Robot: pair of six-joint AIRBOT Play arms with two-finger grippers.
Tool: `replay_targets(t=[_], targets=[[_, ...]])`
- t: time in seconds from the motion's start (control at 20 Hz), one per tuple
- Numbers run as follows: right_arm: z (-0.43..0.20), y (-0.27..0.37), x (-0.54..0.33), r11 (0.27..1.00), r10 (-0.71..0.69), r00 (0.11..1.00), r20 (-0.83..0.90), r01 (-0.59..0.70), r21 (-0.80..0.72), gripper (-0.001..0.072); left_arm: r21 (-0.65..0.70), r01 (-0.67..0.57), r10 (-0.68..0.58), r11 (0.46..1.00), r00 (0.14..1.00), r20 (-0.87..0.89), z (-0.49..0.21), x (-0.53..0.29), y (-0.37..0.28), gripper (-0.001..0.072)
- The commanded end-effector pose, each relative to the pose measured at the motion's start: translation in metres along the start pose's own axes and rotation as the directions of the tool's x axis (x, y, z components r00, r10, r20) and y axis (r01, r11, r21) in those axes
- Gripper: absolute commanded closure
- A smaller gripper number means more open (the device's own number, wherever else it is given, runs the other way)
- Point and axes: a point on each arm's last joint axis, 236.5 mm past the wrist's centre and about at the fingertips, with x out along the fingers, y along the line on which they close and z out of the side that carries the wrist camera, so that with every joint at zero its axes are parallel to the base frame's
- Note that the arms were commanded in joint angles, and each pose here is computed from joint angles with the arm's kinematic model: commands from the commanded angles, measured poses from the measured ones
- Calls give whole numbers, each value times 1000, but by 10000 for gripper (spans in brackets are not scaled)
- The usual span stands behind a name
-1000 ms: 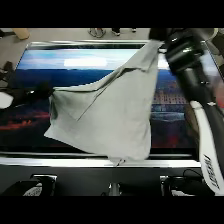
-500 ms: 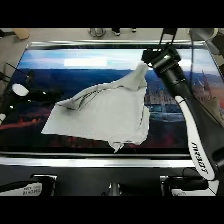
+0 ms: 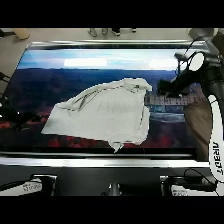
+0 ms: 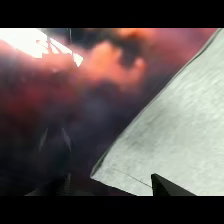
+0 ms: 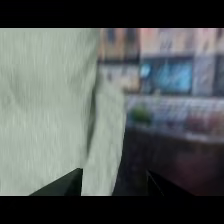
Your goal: Fold the shirts.
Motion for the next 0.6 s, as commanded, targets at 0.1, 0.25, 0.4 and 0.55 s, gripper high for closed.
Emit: replay_targets(t=[0.1,0.25,0.4,0.55], targets=[[-61,14,33,989,133,964,-230,-146,-39,323,5,58,-58,998,996,-72,-21,43,-6,129],[-67,8,40,990,113,962,-247,-129,-50,323,17,56,-55,998,995,-82,-22,49,-10,132],[-78,-14,49,997,30,959,-282,-49,-61,322,13,57,-56,998,995,-87,-22,51,-14,289],[-107,-26,72,999,10,934,-357,-26,-42,310,7,62,-61,998,993,-96,-23,55,-15,345]])
